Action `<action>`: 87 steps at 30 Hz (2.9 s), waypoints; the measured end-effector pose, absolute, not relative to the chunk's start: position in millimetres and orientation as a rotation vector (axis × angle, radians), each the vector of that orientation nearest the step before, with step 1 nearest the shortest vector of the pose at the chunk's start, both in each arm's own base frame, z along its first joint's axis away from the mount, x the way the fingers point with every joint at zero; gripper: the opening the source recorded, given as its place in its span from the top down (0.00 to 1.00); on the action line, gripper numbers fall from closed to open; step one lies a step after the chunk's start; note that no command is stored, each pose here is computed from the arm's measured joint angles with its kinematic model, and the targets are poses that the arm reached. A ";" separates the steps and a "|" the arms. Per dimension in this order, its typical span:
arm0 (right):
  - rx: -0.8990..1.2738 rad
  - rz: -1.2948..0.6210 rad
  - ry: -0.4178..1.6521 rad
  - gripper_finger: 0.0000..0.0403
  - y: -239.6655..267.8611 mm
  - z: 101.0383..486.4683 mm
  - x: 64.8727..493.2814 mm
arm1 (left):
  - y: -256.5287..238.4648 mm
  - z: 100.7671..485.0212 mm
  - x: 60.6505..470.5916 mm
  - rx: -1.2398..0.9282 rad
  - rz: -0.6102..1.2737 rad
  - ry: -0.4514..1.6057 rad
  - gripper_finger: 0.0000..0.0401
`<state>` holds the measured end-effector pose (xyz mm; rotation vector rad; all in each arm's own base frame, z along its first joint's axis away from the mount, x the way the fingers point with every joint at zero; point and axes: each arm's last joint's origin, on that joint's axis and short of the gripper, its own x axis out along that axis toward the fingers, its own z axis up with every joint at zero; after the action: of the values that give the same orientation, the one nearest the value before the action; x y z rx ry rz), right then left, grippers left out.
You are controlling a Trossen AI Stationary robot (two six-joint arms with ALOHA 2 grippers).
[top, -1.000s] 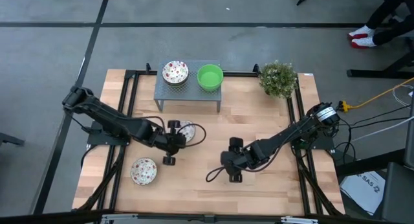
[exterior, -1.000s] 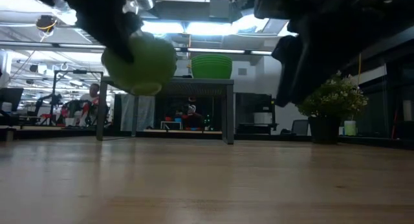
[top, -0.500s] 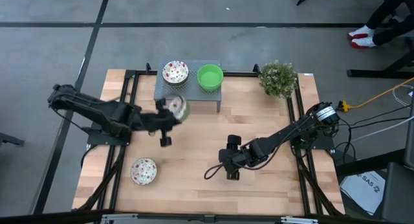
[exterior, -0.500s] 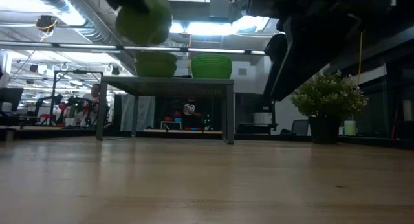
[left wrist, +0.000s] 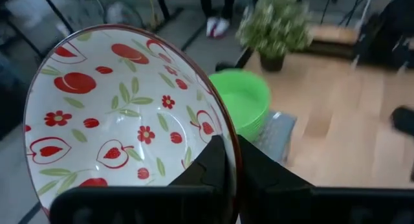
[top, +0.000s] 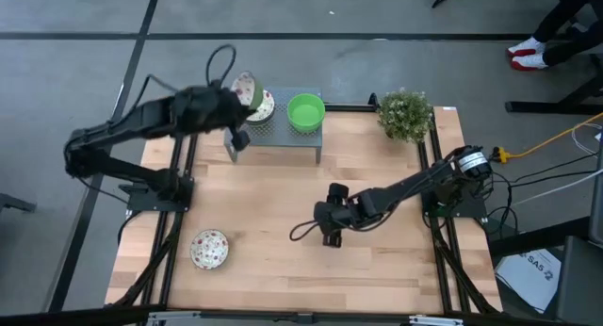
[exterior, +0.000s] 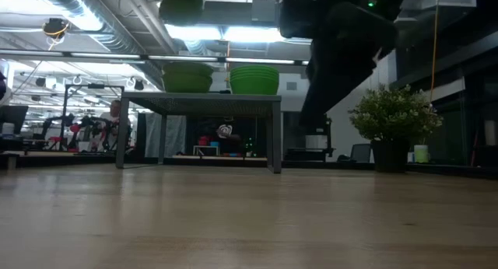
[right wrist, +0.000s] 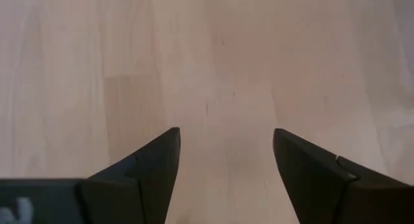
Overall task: Pick & Place Mini bowls
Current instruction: Stack the white patterned bowl on the white patterned bowl on the shelf
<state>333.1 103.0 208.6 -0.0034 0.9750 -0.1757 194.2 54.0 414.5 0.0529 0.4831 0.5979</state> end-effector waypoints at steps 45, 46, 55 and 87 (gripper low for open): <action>0.180 -0.372 0.965 0.39 52.9 208.1 343.9 | 136.1 358.7 244.7 -0.014 0.518 1.064 0.69; 0.181 -0.372 0.963 0.39 52.6 208.2 344.1 | 135.1 361.2 243.8 -0.020 0.506 1.055 0.67; 0.180 -0.371 0.963 0.39 52.8 208.3 344.2 | 124.6 427.3 229.7 0.000 0.494 0.807 0.62; 0.219 -0.147 0.994 0.39 57.6 209.2 347.7 | -35.5 451.2 173.5 -0.406 0.053 1.037 0.62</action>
<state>347.7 57.6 209.2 0.2192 0.9944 -0.1469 173.5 -35.5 451.2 -0.4059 1.0374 0.0528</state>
